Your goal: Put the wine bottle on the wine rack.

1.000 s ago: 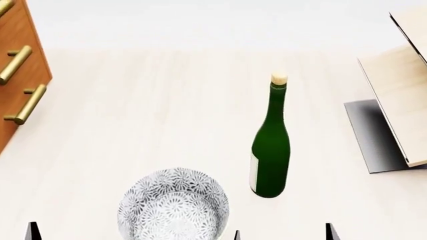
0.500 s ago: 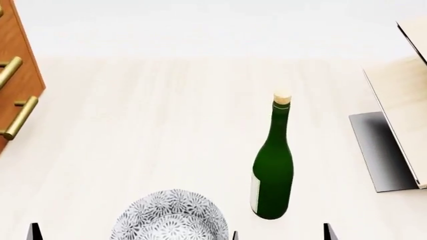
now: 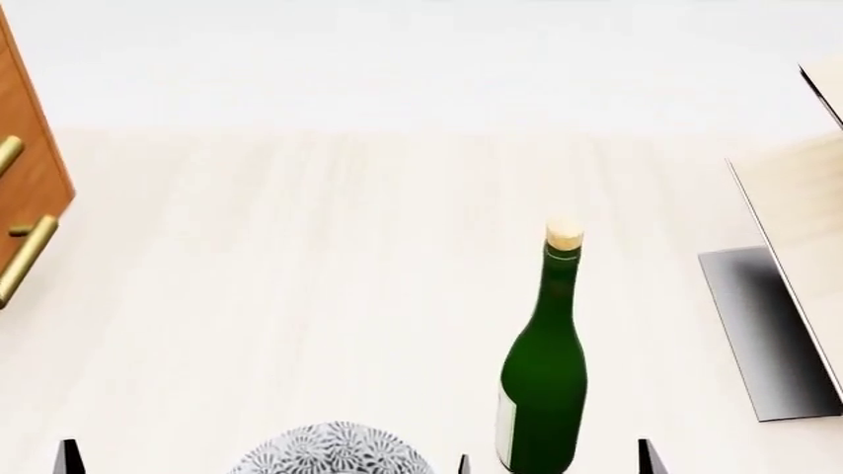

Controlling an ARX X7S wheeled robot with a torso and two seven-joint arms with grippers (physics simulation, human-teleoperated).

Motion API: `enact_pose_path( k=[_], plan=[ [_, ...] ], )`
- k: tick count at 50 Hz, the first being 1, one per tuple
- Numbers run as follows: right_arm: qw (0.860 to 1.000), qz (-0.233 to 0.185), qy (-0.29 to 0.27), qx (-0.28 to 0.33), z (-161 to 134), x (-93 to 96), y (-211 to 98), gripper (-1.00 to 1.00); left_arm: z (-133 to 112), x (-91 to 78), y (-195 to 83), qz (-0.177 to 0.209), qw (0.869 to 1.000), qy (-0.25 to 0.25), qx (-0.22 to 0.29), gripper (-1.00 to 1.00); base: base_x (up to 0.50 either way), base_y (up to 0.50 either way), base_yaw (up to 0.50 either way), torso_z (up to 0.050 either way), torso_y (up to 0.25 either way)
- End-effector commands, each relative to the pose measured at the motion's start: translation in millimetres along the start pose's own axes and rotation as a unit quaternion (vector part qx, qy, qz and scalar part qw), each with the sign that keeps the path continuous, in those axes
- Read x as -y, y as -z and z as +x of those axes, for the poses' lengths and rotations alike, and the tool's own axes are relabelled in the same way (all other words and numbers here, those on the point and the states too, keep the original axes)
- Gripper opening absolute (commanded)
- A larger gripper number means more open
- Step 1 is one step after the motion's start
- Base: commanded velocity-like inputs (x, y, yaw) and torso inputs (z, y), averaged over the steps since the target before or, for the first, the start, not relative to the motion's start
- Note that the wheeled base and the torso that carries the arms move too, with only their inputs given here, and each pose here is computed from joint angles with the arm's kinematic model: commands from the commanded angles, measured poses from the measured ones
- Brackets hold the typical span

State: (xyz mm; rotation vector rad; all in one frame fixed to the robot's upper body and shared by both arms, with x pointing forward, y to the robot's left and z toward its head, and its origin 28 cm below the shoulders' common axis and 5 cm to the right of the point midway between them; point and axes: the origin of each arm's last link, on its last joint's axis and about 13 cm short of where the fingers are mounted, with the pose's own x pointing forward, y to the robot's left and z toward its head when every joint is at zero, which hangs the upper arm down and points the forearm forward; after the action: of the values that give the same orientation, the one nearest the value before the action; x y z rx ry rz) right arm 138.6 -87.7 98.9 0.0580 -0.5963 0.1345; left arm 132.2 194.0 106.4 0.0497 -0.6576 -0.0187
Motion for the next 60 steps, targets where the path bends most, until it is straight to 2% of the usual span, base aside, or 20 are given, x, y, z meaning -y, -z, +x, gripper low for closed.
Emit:
enact_pose_path(
  k=[1, 23, 60],
  plan=[
    [1.0, 0.0, -0.001, -0.001, 0.1, -0.2, 0.5, 1.0, 0.2, 0.3, 0.4, -0.001, 1.0, 0.0, 0.0, 1.0, 0.14, 0.0, 0.0, 0.0, 0.0],
    [1.0, -0.001, 0.0, 0.0, -1.5, -1.2, 1.1, 1.0, -1.3, 0.9, 0.9, -0.001, 1.0, 0.002, -0.001, 1.0, 0.15, 0.0, 0.0, 0.0, 0.0],
    [1.0, 0.005, -0.005, -0.001, -2.1, -1.7, 1.5, 1.0, -1.0, 0.9, 2.2, 0.002, 1.0, 0.002, -0.002, 1.0, 0.0, -0.06, 0.0, 0.0, 0.0]
  ],
)
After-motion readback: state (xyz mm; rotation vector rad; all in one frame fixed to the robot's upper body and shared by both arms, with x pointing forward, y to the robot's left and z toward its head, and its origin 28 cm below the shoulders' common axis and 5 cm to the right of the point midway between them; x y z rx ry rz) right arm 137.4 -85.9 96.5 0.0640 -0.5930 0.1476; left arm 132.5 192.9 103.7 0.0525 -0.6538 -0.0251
